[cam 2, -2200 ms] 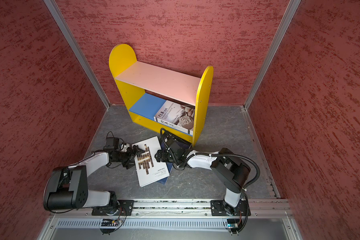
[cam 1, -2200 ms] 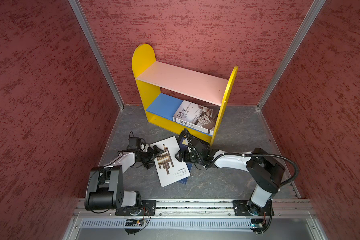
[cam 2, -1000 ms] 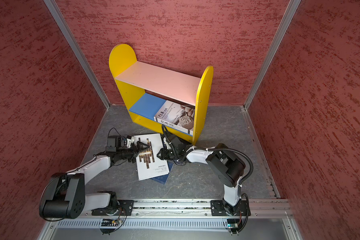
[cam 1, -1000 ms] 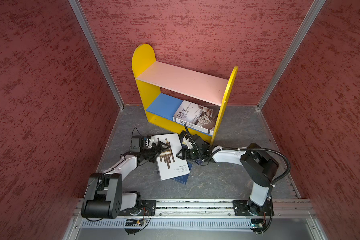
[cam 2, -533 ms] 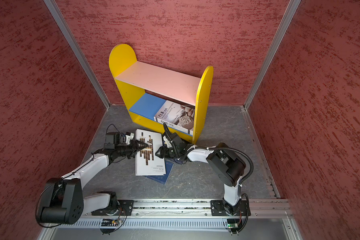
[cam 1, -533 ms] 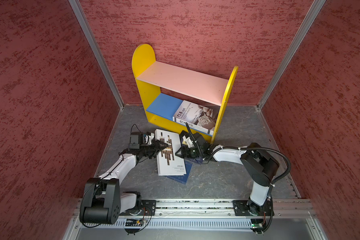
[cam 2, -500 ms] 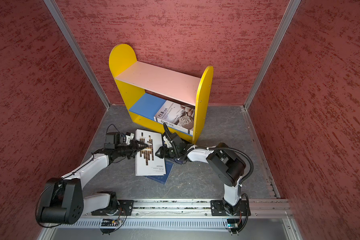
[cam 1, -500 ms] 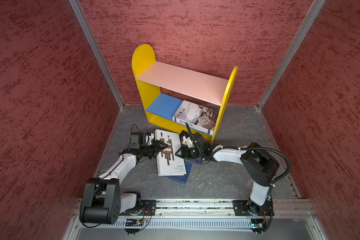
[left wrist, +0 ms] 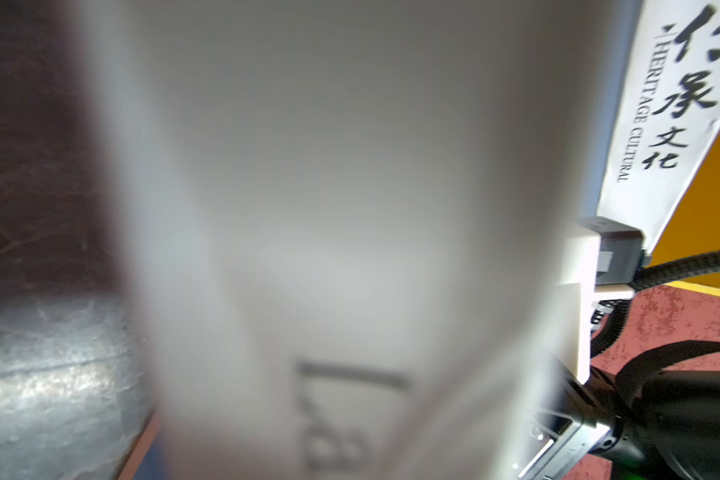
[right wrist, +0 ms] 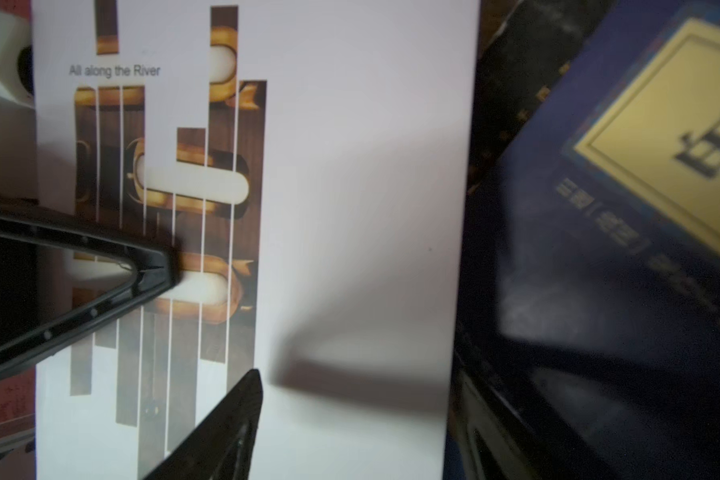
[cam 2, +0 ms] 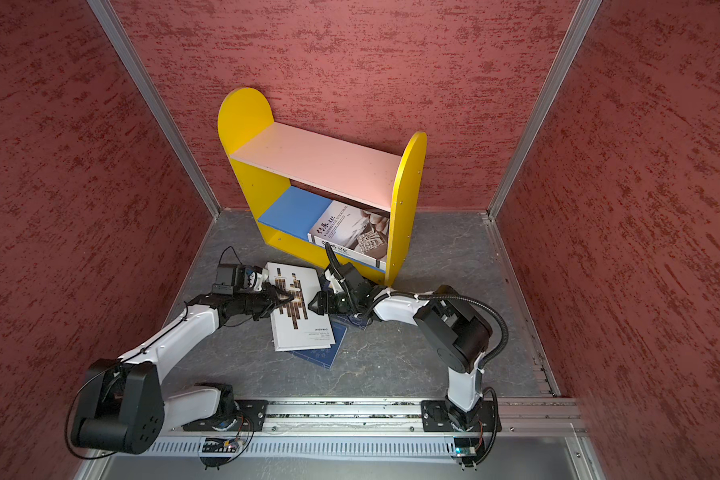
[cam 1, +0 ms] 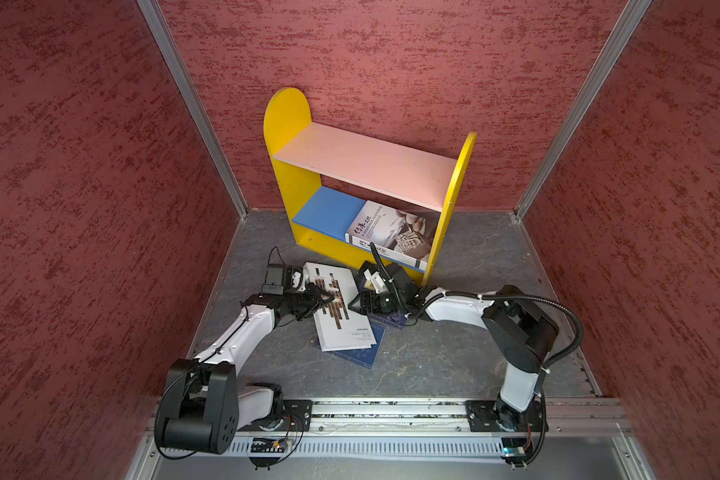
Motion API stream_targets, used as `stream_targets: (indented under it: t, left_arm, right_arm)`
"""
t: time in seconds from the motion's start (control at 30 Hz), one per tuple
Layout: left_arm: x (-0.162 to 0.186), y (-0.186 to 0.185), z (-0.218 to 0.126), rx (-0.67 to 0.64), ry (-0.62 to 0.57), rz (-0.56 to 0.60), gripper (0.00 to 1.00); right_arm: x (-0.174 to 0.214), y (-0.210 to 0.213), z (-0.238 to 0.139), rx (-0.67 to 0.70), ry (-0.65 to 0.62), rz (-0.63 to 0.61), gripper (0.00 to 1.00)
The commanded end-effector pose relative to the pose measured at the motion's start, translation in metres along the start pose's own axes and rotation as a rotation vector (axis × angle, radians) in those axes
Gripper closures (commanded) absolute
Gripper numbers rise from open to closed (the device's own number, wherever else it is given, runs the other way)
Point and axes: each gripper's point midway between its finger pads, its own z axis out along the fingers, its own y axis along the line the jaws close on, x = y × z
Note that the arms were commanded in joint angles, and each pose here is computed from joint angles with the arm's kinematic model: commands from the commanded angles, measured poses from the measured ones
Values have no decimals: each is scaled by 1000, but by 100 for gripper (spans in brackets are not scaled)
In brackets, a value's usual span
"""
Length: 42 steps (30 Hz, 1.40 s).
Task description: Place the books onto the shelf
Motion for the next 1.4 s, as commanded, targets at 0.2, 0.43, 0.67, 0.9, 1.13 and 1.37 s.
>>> stream_targets:
  t: [0.2,0.43,0.67,0.9,1.13,1.37]
  left_arm:
    - [-9,-9,-28,-35,-103,-16,80]
    - [-22,-15,-84,-111,-231,-38,84]
    - [-36,-33,-144,-120,-351,-41,84]
    - [-58,-79,-200,-85,-479,46,84]
    - [-84,-146,-248,71,-607,147,84]
    - [-90,-189,-276,278,-710,169,83]
  right_arm:
    - [-39,50,-43,-85,-107,-95,9]
    - [-45,80,-71,-140,-106,-157,1]
    - [-26,103,-100,-154,-4,-232,1]
    - [-52,140,-147,-112,-94,-358,1]
    - [-107,186,-208,-76,-406,-464,1]
    - [-138,202,-267,-45,-690,-459,1]
